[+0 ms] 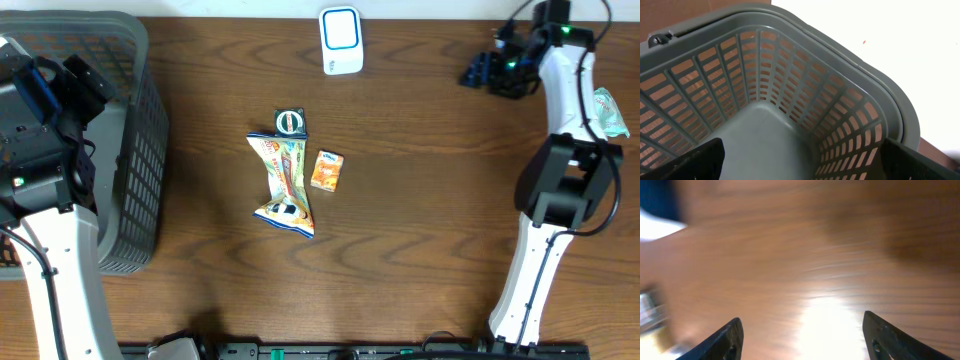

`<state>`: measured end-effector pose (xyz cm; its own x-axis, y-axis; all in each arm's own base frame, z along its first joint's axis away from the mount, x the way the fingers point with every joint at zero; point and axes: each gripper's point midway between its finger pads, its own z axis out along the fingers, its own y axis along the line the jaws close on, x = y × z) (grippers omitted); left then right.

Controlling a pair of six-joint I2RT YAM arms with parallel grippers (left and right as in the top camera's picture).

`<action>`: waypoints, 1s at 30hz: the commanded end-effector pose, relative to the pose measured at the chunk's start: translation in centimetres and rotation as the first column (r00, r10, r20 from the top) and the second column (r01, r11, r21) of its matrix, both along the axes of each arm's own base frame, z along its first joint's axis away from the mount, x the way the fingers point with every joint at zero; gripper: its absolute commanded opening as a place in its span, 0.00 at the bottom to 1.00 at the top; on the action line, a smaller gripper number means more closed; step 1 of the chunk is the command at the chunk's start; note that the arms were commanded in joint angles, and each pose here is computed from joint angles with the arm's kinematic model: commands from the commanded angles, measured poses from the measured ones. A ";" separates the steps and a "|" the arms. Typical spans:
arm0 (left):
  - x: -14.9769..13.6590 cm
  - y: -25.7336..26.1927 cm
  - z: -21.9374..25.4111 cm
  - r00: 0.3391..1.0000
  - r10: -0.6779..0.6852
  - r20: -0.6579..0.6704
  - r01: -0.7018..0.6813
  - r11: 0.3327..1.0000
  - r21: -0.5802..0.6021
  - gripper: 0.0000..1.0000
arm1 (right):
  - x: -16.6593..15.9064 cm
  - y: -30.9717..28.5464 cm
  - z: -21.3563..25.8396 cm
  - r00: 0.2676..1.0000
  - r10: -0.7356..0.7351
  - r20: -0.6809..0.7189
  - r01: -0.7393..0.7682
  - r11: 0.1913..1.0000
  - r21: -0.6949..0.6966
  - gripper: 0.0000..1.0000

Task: Scan the item barcode
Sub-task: 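Move the right gripper to the orange Kleenex pack and grasp it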

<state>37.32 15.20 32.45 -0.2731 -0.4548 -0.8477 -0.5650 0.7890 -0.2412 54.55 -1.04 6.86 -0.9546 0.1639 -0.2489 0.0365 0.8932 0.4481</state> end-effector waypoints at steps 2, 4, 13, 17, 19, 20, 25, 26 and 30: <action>0.0 0.2 0.7 1.000 0.002 0.010 -0.002 1.000 0.014 0.98 | -2.1 9.3 2.0 0.988 0.153 -0.032 -0.138 0.950 0.282 0.71; 0.0 0.2 0.7 1.000 0.002 0.010 -0.002 1.000 0.014 0.98 | -3.2 11.4 1.8 0.978 0.197 -0.067 -0.170 0.943 0.287 0.72; 0.0 0.2 0.7 1.000 0.002 0.010 -0.002 1.000 0.014 0.98 | -7.8 20.2 -1.6 0.897 0.413 -0.160 -0.405 0.911 0.079 0.47; 0.0 0.2 0.7 1.000 0.002 0.010 -0.002 1.000 0.014 0.98 | -9.8 24.8 -1.7 0.851 0.502 -0.153 -0.498 0.865 0.065 0.45; 0.0 0.2 0.7 1.000 0.002 0.010 -0.002 1.000 0.014 0.97 | -10.8 27.2 -1.7 0.826 0.546 -0.140 -0.544 0.837 0.061 0.40; 0.0 0.2 0.7 1.000 0.002 0.010 -0.002 1.000 0.014 0.98 | -11.1 28.0 -1.7 0.816 0.561 -0.136 -0.560 0.827 0.055 0.34; 0.0 0.2 0.7 1.000 0.002 0.010 -0.002 1.000 0.014 0.98 | -12.8 30.3 -2.9 0.776 0.610 -0.160 -0.628 0.772 -0.098 0.20; 0.0 0.2 0.7 1.000 0.002 0.010 -0.002 1.000 0.014 0.98 | -13.0 30.5 -3.1 0.770 0.616 -0.167 -0.636 0.760 -0.131 0.20; 0.0 0.2 0.7 1.000 0.002 0.010 -0.002 1.000 0.014 0.98 | -13.4 30.7 -3.8 0.778 0.595 -0.199 -0.628 0.732 -0.266 0.17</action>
<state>37.32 15.20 32.44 -0.2734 -0.4549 -0.8475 -0.5651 0.7890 -0.2411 40.79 30.89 4.30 -0.8393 -0.5312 -0.1161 -0.5375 0.7780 0.3252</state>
